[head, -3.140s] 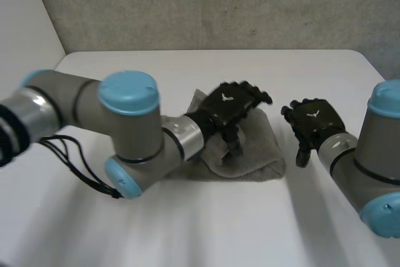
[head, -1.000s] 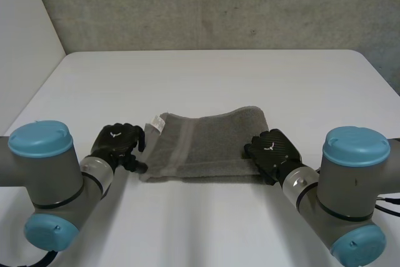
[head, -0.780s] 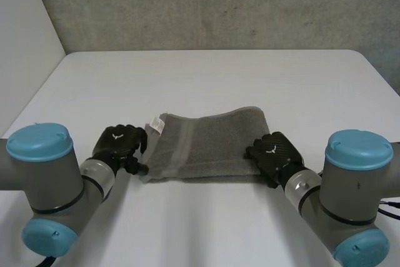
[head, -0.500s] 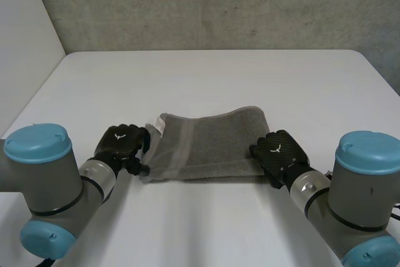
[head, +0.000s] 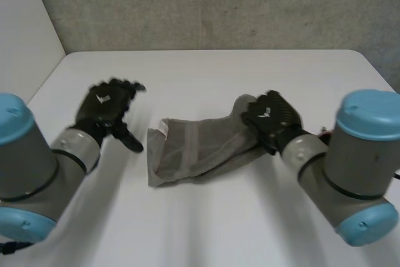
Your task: Fold the towel.
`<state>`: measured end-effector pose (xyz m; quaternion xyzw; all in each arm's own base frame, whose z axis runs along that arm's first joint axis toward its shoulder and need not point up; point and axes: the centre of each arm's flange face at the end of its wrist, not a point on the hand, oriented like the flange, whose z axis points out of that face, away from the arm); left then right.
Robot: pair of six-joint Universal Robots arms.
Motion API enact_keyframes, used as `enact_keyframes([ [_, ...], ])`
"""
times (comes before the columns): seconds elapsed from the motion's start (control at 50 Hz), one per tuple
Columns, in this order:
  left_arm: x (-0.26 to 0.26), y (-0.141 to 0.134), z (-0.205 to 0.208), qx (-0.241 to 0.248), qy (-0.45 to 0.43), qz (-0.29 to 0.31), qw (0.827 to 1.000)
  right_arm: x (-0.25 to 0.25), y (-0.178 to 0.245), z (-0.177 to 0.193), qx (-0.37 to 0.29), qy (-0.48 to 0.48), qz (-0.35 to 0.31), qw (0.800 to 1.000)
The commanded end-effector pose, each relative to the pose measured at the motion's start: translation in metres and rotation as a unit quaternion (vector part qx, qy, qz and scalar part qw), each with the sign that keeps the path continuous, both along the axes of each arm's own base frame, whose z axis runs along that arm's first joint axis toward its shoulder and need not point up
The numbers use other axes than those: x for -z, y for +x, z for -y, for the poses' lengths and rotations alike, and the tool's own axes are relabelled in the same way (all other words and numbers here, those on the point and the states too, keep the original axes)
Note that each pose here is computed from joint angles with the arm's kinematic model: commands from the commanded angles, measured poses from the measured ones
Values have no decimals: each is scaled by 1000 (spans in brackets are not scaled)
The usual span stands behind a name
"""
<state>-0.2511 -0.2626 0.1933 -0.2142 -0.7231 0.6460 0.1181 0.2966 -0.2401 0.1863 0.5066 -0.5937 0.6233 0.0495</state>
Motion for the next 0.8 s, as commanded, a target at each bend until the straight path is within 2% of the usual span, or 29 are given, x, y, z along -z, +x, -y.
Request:
enact_keyframes([
  [0.02,-50,21,17,-38,-67,-39,996,-9,68,-41,-125,-38,-53,990],
  [0.06,-58,27,26,-51,-76,-54,994,0,91,-57,-170,-61,-79,980],
  [0.12,-60,29,29,-55,-76,-60,994,8,103,-67,-197,-70,-91,974],
  [0.16,-61,33,36,-63,-75,-70,993,24,121,-86,-247,-82,-107,960],
  [0.22,-58,39,44,-75,-71,-76,992,38,132,-92,-272,-85,-115,952],
  [0.4,-53,38,55,-77,-63,-84,992,50,135,-97,-278,-70,-115,951],
  [0.5,-48,31,58,-67,-56,-86,992,26,127,-90,-252,-54,-76,963],
  [0.54,-50,19,55,-39,-50,-99,993,-2,113,-81,-219,-31,-25,975],
  [0.56,-50,19,55,-39,-50,-100,993,-2,113,-81,-219,-31,-25,975],
  [0.6,-53,4,48,-1,-42,-125,991,-22,95,-70,-181,3,21,983],
  [0.66,-54,-1,45,13,-34,-137,990,-27,86,-63,-160,21,43,986],
  [0.8,-48,-35,29,63,-7,-166,984,-30,35,-24,-45,134,122,982],
])
